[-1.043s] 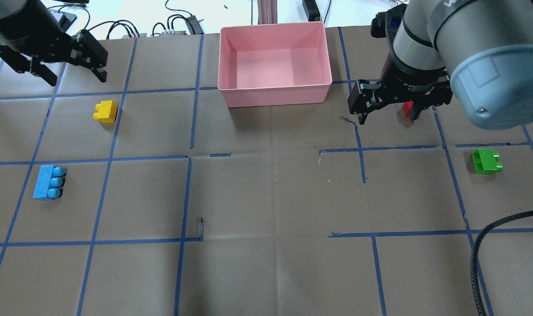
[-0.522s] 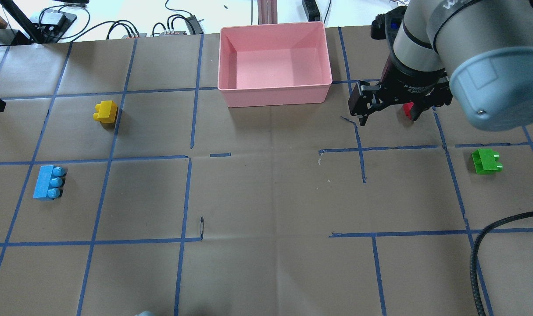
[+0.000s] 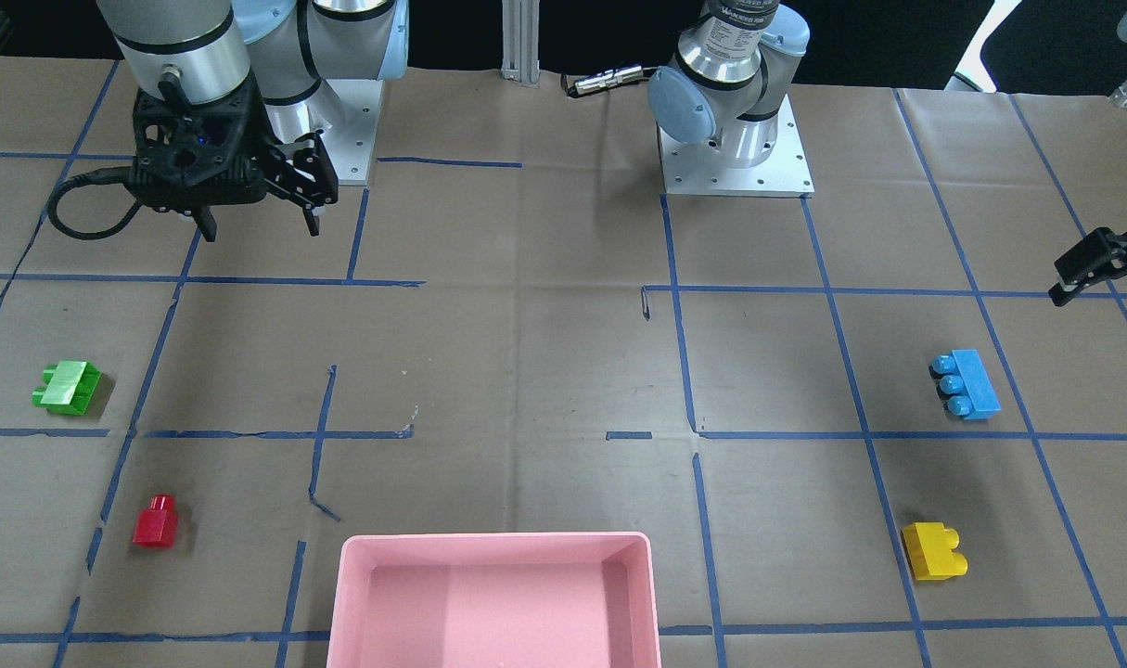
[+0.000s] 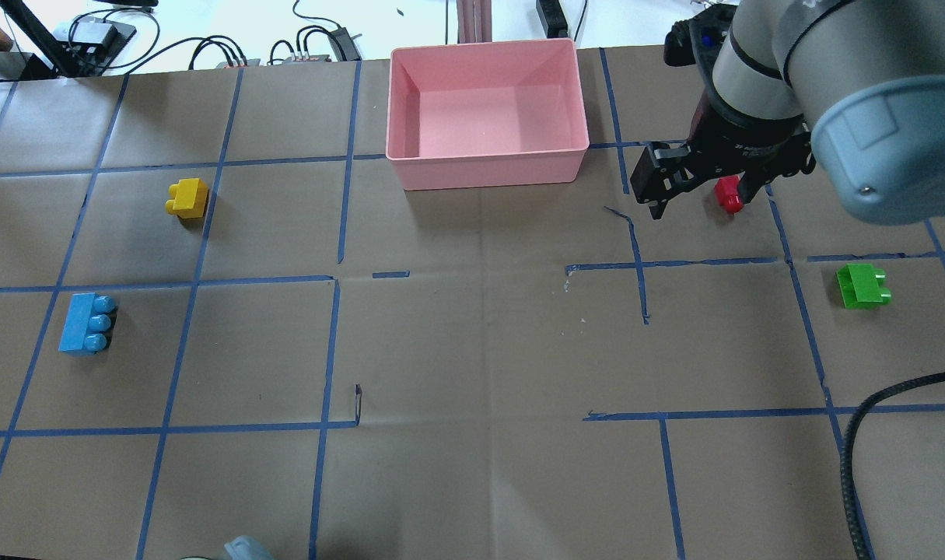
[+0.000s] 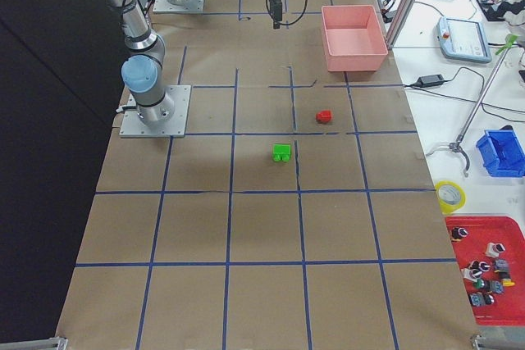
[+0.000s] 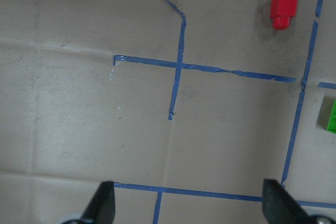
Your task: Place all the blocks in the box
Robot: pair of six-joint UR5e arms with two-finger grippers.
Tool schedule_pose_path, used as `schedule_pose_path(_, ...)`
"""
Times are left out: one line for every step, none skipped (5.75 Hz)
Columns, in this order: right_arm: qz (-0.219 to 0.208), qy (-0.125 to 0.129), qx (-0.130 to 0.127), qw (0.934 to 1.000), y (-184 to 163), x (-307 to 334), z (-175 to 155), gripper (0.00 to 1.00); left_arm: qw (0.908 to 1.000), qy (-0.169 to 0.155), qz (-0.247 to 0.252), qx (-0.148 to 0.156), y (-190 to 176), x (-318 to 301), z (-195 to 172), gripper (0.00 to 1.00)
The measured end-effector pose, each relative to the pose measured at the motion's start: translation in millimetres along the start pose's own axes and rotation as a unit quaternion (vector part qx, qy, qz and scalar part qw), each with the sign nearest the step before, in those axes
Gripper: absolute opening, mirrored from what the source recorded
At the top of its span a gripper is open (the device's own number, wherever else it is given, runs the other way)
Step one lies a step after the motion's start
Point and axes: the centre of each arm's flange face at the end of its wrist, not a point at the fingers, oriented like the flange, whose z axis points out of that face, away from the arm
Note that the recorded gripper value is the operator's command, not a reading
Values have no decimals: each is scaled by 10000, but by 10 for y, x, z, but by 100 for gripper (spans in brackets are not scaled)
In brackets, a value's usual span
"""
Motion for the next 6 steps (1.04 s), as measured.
schedule_pose_path(-17,0,-34,10000,-22,324,19,100,9999,66,-70,-89,-71,-68,345,100)
schedule_pose_path(-100,-11,-51,9999,-33,721,42,100,9995,153,-206,-193,-172,-138,693,100)
schedule_pose_path(-159,-17,-49,9999,-27,1150,74,100,9988,243,-327,-289,-245,-178,992,99)
schedule_pose_path(-169,27,29,9998,-54,1567,138,100,9982,309,-370,-363,-258,-177,1285,99)
schedule_pose_path(-159,87,86,9998,-159,1984,331,99,9984,252,-410,-284,-226,-146,1607,99)
schedule_pose_path(-117,13,-67,9999,-259,2355,669,99,9989,105,-460,-82,-170,-95,1879,99)
